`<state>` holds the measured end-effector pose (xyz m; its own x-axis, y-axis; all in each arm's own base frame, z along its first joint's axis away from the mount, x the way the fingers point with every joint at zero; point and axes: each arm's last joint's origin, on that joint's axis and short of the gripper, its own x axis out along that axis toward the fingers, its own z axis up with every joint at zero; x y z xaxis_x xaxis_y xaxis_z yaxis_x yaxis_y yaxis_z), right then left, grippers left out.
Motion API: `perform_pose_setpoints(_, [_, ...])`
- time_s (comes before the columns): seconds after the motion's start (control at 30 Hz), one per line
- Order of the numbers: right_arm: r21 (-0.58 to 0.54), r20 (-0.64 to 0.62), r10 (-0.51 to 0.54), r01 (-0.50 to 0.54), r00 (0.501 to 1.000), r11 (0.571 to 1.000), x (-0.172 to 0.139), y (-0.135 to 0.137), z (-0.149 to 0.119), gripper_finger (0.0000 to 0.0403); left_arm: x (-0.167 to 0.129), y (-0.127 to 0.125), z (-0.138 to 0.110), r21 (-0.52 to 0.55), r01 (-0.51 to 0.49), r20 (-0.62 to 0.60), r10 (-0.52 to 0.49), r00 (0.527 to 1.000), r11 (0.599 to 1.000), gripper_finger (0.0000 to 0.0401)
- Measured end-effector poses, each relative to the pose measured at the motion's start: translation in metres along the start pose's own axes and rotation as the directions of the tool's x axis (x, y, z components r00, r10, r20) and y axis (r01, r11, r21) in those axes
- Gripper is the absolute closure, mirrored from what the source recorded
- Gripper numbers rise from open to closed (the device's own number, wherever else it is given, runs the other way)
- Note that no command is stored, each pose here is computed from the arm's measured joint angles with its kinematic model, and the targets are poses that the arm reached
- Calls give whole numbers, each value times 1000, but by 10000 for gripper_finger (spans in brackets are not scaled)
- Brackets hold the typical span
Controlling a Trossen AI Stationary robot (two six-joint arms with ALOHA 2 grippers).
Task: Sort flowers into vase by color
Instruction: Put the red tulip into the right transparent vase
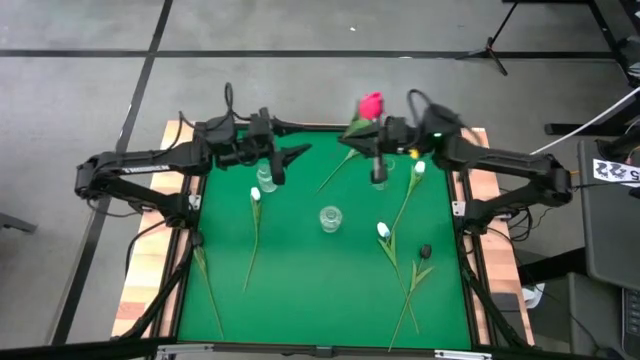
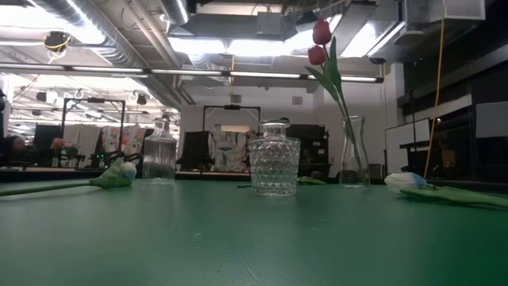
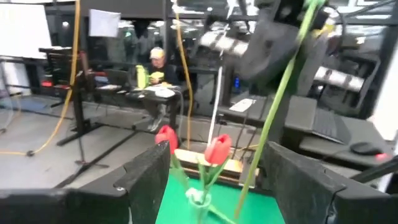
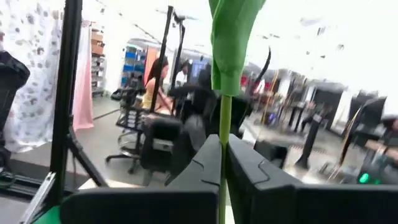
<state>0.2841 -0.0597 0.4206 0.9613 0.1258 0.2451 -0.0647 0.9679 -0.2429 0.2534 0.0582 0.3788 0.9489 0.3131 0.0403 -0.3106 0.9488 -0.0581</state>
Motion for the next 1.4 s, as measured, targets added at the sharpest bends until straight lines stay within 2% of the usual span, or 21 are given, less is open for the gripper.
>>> perform_pose_setpoints(0.1, [-53,6,-18,18,1000,998,-21,4,24,390,-10,2,5,-2,-20,-12,20,1000,1000,149])
perform_pose_setpoints(0.2, [-125,-44,-98,92,994,988,-52,10,47,394,-15,3,6,0,-23,-27,23,999,1000,149])
perform_pose_setpoints(0.37, [-213,-163,-299,262,940,941,-104,19,70,394,-15,3,7,-2,-22,-17,22,1000,1000,150])
perform_pose_setpoints(0.5, [-231,-218,-378,329,900,916,-128,24,76,379,-13,3,4,4,-23,-29,23,999,1000,150])
perform_pose_setpoints(0.6, [-230,-259,-383,328,887,916,-131,27,62,379,-13,3,5,5,-23,-25,23,999,1000,150])
perform_pose_setpoints(0.7, [-206,-305,-379,327,874,922,-128,30,33,388,-13,3,5,17,-26,-27,26,999,1000,150])
perform_pose_setpoints(0.9, [-121,-231,-397,379,888,918,-127,38,-24,392,-13,3,4,10,-27,-31,27,999,1000,150])
perform_pose_setpoints(1.07, [-88,-228,-451,443,863,892,-147,47,-45,384,-13,3,1,3,-29,-71,30,997,1000,150])
perform_pose_setpoints(1.27, [-102,-208,-539,529,816,842,-162,53,-61,390,-14,4,-2,-12,-35,-101,33,994,999,150])
perform_pose_setpoints(1.4, [-82,-211,-549,545,809,834,-165,56,-78,387,-14,4,-2,-12,-37,-99,36,994,999,150])
